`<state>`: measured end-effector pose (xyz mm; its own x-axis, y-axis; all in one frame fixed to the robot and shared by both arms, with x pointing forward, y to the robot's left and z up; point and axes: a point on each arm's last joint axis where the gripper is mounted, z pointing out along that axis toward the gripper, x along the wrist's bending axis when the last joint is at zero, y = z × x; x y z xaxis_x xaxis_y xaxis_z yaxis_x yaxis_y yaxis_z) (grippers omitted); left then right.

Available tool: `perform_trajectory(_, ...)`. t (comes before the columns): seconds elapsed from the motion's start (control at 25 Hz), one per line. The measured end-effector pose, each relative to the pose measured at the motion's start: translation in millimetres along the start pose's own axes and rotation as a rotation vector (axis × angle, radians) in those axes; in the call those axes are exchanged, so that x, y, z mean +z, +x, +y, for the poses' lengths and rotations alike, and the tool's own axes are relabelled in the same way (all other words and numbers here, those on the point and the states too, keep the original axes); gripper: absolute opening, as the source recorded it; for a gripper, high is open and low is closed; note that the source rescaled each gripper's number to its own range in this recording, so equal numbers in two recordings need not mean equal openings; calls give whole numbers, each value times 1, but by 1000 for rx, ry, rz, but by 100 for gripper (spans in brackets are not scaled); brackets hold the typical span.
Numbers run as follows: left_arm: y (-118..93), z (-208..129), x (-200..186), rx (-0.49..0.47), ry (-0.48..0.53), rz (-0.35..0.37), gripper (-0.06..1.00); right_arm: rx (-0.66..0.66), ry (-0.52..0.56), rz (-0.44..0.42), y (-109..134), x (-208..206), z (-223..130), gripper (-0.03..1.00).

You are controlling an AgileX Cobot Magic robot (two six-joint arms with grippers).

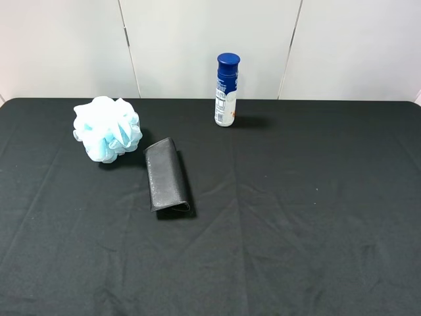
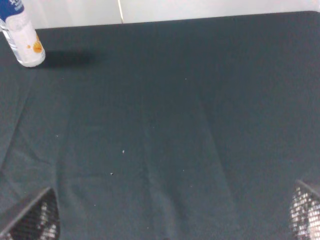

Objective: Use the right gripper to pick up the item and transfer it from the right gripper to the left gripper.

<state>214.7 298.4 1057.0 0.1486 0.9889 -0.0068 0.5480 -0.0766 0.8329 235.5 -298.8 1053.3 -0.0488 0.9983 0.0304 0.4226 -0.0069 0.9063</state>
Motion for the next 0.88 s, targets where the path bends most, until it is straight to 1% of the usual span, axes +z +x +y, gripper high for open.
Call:
perform_trajectory(0.08,0,-5,11,-5,29,-4,96,0,0,0,0,0,0,100)
perform_trajectory(0.2,-2,-8,19,-16,30,-27,94,0,-1,0,0,0,0,100)
perform_trajectory(0.76,-2,-7,19,-20,25,-35,94,3,-1,5,0,0,0,100)
perform_trajectory(0.88,-2,-7,19,-28,24,-22,94,3,-1,5,0,0,0,100)
